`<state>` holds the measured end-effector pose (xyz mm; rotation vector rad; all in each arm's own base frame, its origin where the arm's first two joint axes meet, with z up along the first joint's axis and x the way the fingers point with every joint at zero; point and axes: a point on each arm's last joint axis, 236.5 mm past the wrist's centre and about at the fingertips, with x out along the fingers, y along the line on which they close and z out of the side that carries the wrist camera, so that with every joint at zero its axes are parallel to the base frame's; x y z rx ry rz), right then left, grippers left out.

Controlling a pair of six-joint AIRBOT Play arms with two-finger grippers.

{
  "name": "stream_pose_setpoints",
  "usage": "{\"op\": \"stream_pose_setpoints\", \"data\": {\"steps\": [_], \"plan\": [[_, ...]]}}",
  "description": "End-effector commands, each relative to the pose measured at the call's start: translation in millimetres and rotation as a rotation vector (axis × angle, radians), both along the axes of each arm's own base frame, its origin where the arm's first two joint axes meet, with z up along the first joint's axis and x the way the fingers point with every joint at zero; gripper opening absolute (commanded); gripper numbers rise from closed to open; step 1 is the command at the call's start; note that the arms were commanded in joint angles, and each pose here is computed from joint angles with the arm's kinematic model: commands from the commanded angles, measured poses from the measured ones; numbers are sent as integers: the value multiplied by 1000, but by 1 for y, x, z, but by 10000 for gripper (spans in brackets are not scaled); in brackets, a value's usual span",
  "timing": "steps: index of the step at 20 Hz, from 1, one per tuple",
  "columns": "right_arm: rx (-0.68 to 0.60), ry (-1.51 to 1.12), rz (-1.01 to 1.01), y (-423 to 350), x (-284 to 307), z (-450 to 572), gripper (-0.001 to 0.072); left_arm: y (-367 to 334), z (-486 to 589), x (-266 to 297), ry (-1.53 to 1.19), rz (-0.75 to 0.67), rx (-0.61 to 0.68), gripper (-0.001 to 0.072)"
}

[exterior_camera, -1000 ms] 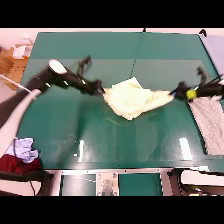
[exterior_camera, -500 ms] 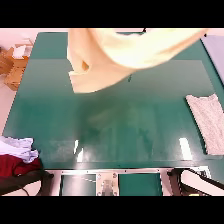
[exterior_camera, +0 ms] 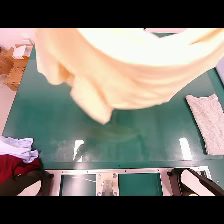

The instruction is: Fold the shirts.

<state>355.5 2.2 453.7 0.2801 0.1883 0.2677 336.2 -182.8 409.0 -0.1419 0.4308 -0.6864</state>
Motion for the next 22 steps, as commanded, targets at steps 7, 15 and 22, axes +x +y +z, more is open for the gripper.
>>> {"op": "stream_pose_setpoints", "data": {"steps": [7, 15, 22], "plan": [[234, 669, 77, 29, 117, -362, 18, -23, -337, 81, 614, 37, -9, 24], [337, 828, 58, 10, 148, -442, 354, -12, -388, 126, 631, 113, -19, 621], [337, 882, 150, 3, 71, -376, 430, 66, -340, 141, 660, 166, -65, 622]]}}
